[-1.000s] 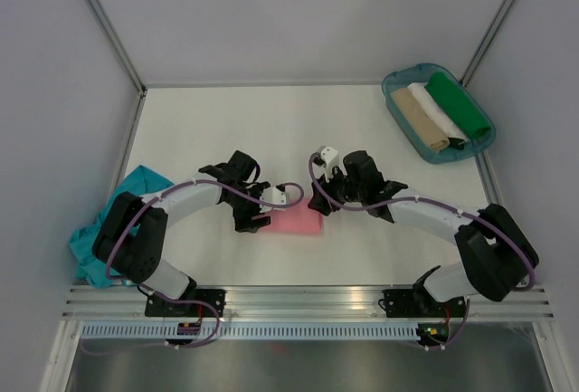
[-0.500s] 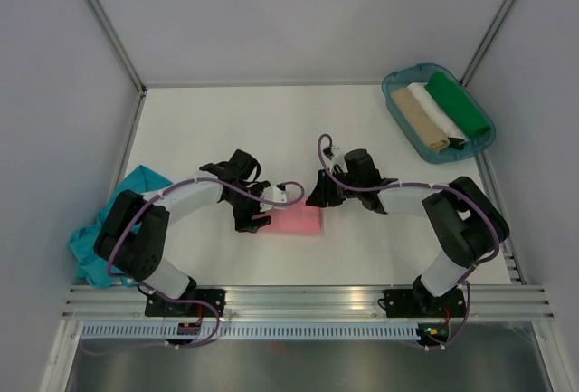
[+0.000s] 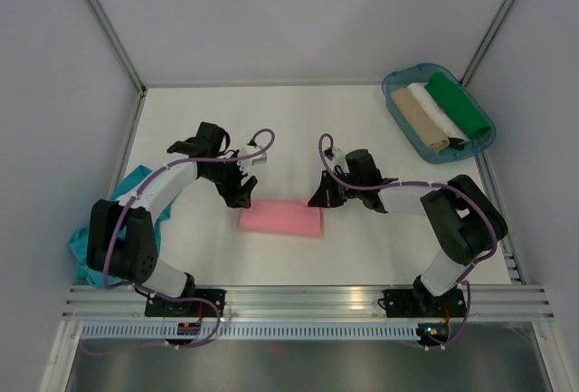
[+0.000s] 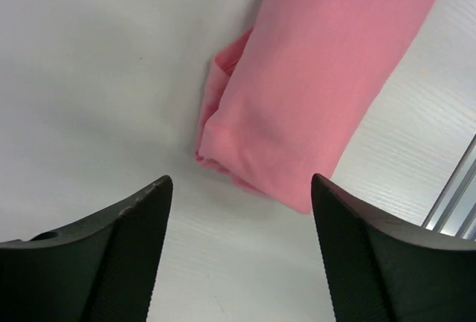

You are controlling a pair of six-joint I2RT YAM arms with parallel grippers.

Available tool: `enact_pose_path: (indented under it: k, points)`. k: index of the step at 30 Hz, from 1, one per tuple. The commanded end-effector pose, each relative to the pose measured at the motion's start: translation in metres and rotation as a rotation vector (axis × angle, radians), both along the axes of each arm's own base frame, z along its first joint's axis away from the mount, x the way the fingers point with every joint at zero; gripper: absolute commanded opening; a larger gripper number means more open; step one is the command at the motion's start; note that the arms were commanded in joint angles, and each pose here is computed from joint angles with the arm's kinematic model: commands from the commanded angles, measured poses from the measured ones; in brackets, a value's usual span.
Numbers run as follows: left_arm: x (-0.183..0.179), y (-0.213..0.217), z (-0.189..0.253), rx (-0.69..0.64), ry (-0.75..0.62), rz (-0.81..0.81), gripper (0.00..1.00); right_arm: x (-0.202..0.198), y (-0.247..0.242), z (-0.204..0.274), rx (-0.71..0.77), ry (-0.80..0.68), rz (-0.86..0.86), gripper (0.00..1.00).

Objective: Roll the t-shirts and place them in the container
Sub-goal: Roll the tshirt

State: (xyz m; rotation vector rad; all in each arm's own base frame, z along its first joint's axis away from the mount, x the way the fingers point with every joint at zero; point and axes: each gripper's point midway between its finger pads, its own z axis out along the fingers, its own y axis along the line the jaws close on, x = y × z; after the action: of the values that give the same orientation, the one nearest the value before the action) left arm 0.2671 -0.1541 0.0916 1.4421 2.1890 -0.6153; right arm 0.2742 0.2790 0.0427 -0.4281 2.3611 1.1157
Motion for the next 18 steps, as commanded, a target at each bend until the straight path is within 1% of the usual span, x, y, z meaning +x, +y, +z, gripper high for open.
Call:
enact_pose_path:
  k: [1,2,4,5,7,9,12,14,15,16,17,18]
  points:
    - [-0.004,0.004,0.002,-0.057,0.138,0.171,0.77,0.005,0.002,0.006,0.027,-0.027,0.003,0.0]
    - [0.003,0.006,-0.007,-0.041,0.169,0.241,0.73,0.005,0.003,0.007,0.028,-0.03,0.006,0.0]
    - [0.017,0.016,-0.017,0.004,0.17,0.334,0.64,0.006,0.002,0.007,0.026,-0.036,0.009,0.0]
    - [0.021,0.015,-0.018,-0.009,0.184,0.374,0.63,0.006,0.002,0.008,0.024,-0.041,0.008,0.0]
    - [0.025,0.008,-0.017,-0.048,0.213,0.387,0.66,0.006,0.001,0.007,0.02,-0.044,0.008,0.0]
    - [0.028,0.003,-0.019,-0.069,0.234,0.411,0.66,0.004,0.001,0.007,0.02,-0.039,0.012,0.0]
    - [0.034,0.01,-0.038,-0.017,0.251,0.465,0.63,0.003,0.0,0.005,0.013,-0.041,0.014,0.0]
    - [0.035,0.016,-0.049,0.026,0.259,0.485,0.56,0.003,-0.001,0.005,0.012,-0.043,0.014,0.0]
    - [0.036,0.016,-0.052,0.028,0.261,0.489,0.51,0.003,-0.001,0.005,0.012,-0.043,0.014,0.0]
    - [0.035,0.016,-0.056,0.029,0.273,0.489,0.43,0.003,0.0,0.007,0.014,-0.044,0.016,0.0]
    - [0.035,0.015,-0.057,0.024,0.278,0.486,0.42,0.004,0.0,0.007,0.015,-0.047,0.018,0.0]
    - [0.035,0.012,-0.056,0.011,0.284,0.479,0.37,0.004,0.0,0.008,0.015,-0.048,0.021,0.0]
